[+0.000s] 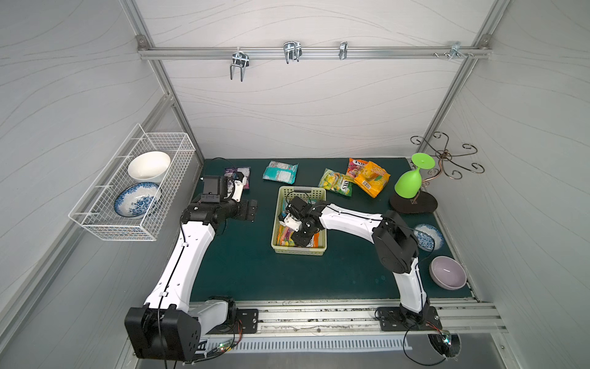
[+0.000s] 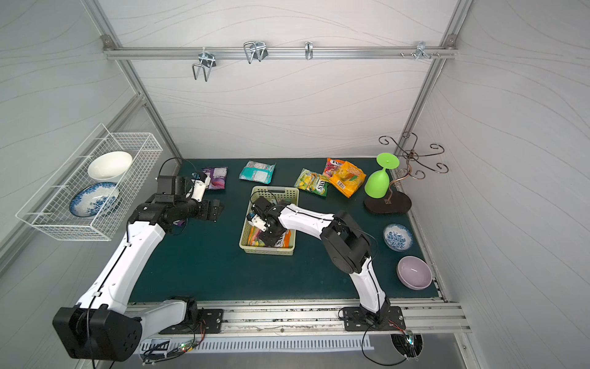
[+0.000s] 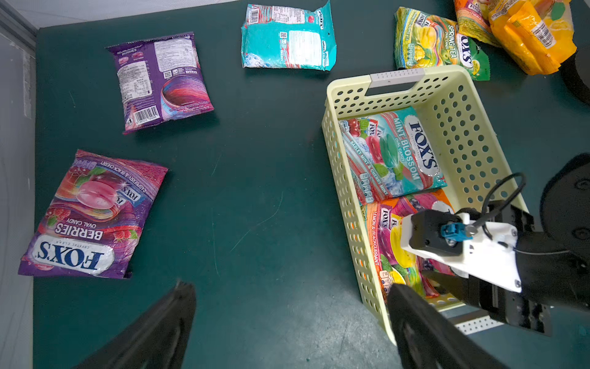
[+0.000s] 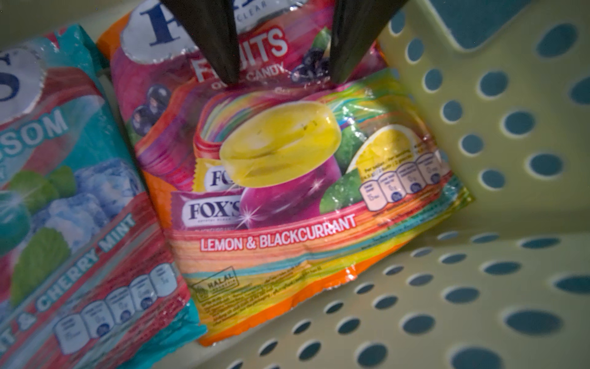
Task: Put the candies in the basket
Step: Place the candy in the basket.
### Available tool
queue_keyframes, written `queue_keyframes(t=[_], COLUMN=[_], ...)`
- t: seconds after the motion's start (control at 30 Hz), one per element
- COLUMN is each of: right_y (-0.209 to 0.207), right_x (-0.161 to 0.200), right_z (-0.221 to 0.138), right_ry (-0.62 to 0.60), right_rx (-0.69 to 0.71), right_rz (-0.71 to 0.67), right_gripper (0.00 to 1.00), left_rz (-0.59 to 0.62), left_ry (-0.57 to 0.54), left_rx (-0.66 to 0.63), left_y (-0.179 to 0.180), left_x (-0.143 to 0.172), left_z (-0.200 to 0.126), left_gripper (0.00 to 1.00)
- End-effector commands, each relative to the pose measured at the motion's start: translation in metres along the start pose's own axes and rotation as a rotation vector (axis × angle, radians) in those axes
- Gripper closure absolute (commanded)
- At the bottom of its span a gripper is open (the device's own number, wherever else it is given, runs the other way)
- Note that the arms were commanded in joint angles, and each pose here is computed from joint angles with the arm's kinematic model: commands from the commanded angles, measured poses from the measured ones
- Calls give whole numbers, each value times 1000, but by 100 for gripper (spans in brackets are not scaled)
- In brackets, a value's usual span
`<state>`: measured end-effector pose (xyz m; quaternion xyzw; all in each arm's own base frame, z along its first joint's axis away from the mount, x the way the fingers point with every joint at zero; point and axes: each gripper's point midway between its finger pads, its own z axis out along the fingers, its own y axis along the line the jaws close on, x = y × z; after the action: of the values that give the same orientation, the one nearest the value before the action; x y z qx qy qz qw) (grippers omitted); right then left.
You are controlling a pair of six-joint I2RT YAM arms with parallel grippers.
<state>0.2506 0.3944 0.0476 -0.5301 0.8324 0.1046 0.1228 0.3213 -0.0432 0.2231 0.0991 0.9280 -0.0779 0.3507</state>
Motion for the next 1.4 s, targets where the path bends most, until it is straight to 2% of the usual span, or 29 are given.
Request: queue_keyframes(t=[0.0,0.33,0.67,1.07,1.2,1.37], right_y=[0,-9,-1,-7,-11,-11], right_x=[25,-9,33,42,43,25], right_z=[18,-44,-14,23,13,-28], right_ry=[92,-23,125,153,162,62], right_rx=[3,44,-17,14,38,36], right_rz=[6,-44,-212,-214,-221,-188], right_gripper=[50,47,43,43,43,42], left_rz=[0,-3,-3,-3,3,1], left_ry=[-62,-70,-62,-70,-56,-49], left_rx=[-5,6,11,16,33,68], left_y=[1,0,-1,-2,-4,-10], left_x=[-15,-17,-14,-14,-11,-5], left_z=[-7,-8,-4,-6,-3,6], left_gripper=[2,2,2,2,2,2])
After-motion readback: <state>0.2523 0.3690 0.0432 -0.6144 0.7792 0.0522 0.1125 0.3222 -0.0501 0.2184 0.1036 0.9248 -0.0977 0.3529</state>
